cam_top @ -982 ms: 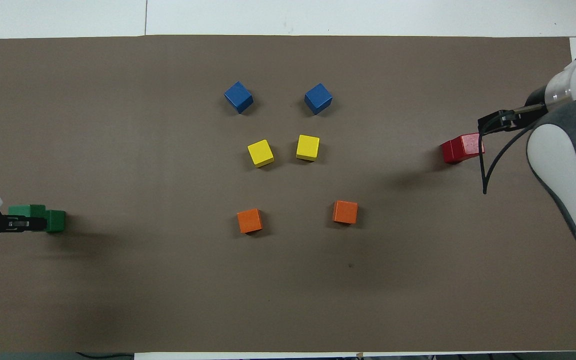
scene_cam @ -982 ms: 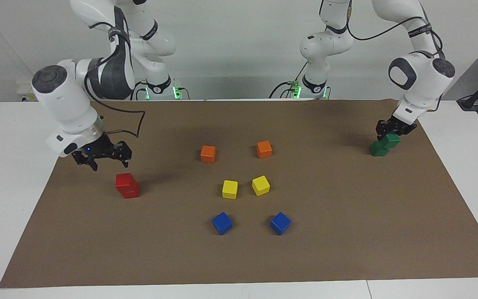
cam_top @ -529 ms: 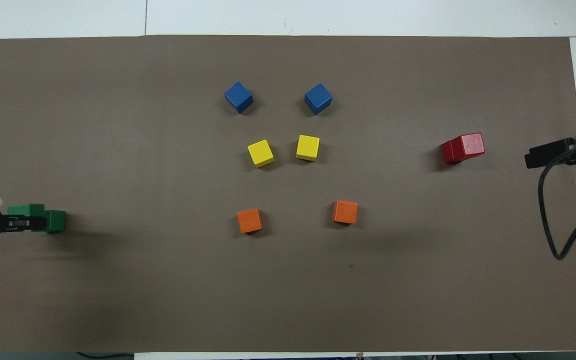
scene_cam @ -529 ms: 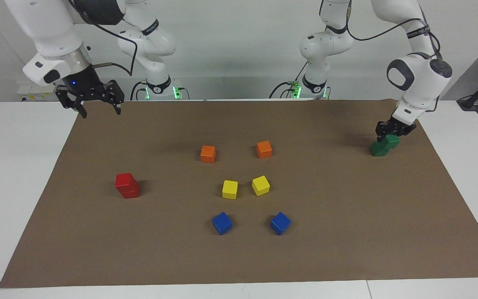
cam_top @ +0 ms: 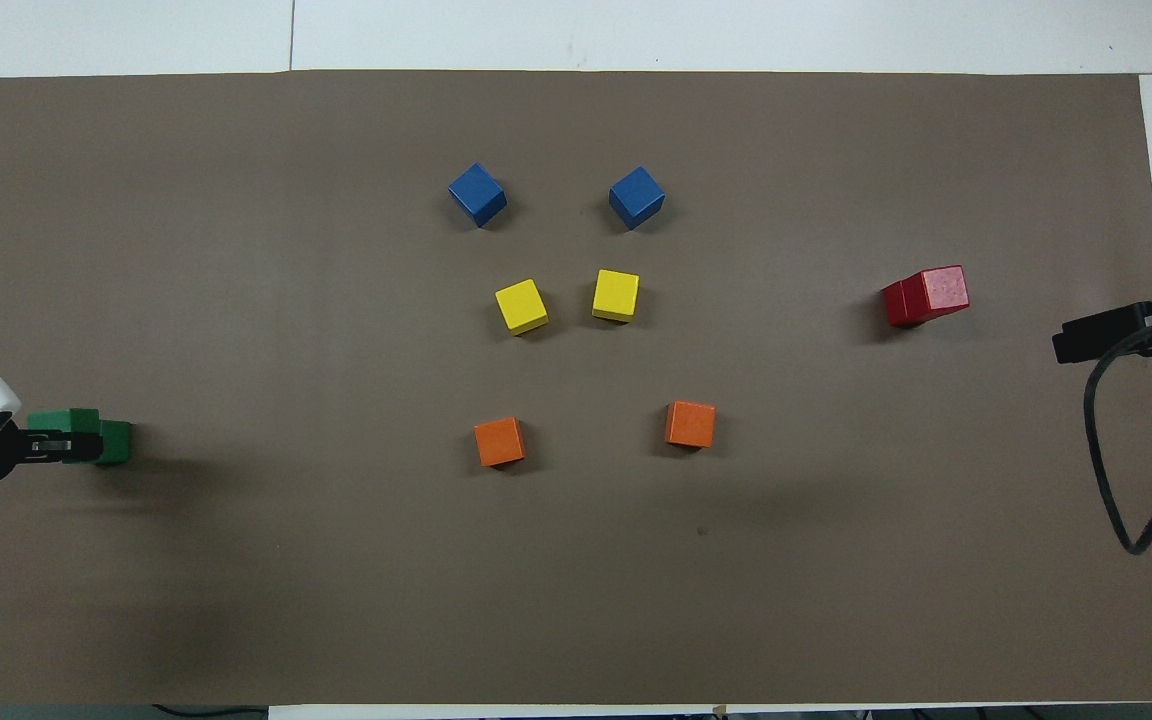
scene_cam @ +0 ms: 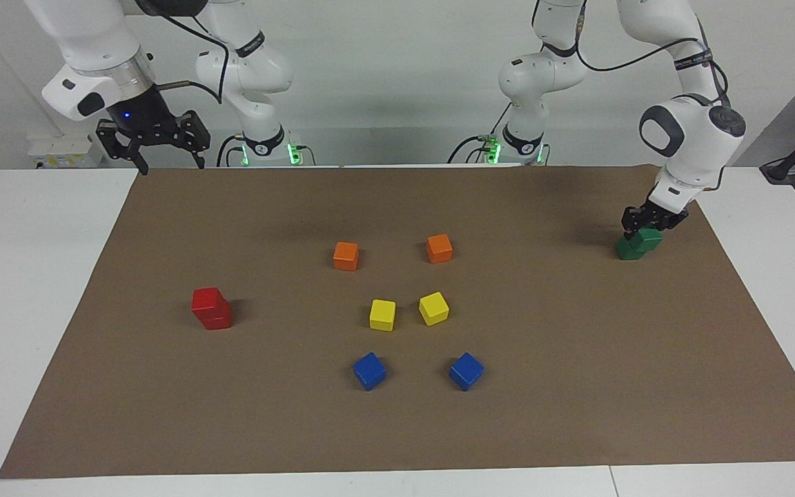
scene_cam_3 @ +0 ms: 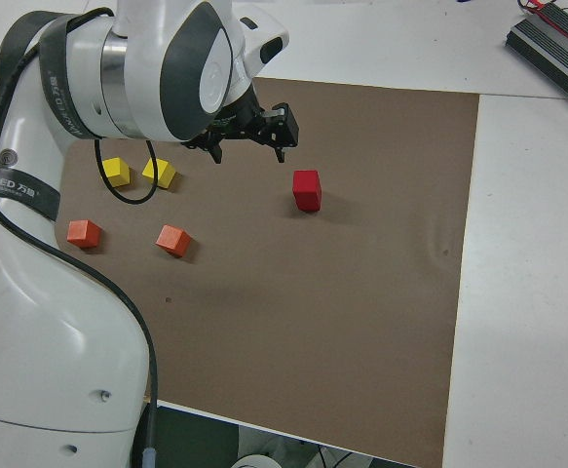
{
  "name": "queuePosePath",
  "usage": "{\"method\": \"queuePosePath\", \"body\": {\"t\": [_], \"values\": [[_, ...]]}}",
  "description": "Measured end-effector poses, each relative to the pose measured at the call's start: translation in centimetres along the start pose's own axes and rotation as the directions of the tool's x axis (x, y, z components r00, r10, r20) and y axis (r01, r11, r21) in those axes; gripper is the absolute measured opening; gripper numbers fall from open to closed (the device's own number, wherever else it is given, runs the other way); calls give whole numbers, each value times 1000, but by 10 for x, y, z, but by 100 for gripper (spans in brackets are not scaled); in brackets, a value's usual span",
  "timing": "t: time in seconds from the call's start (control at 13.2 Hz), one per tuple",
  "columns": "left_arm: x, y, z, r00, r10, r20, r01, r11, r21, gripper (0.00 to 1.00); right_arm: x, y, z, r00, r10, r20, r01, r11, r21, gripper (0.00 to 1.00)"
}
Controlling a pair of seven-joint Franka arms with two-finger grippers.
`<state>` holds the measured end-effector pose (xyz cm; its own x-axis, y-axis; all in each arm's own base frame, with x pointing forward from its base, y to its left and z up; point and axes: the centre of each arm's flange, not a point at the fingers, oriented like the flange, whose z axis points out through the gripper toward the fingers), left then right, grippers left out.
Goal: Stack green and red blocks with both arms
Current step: 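Open the left gripper to release the green cube on the stack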
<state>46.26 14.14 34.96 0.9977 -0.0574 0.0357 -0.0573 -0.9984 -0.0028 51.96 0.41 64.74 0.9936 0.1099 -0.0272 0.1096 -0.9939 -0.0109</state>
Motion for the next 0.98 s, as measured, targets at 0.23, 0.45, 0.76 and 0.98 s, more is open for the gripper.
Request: {"method": "queuePosePath", "body": {"t": [0.23,0.45,0.76,0.98], "values": [[0,0,0,1000,1,-1,-1,1000,1,56,-1,8,1,1000,15,1,-15,1000,3,100],[0,0,2,1000,8,3,-8,1000,1,78,-1,15,5,1000,27,7,-27,1000,0,100],[0,0,3,1000,17,8,-17,1000,0,100,-1,25,10,999,46,5,-46,999,-4,100],[14,-4,-27,999,22,45,-21,1000,-15,100,0,26,12,999,47,7,-47,999,-9,100]]}}
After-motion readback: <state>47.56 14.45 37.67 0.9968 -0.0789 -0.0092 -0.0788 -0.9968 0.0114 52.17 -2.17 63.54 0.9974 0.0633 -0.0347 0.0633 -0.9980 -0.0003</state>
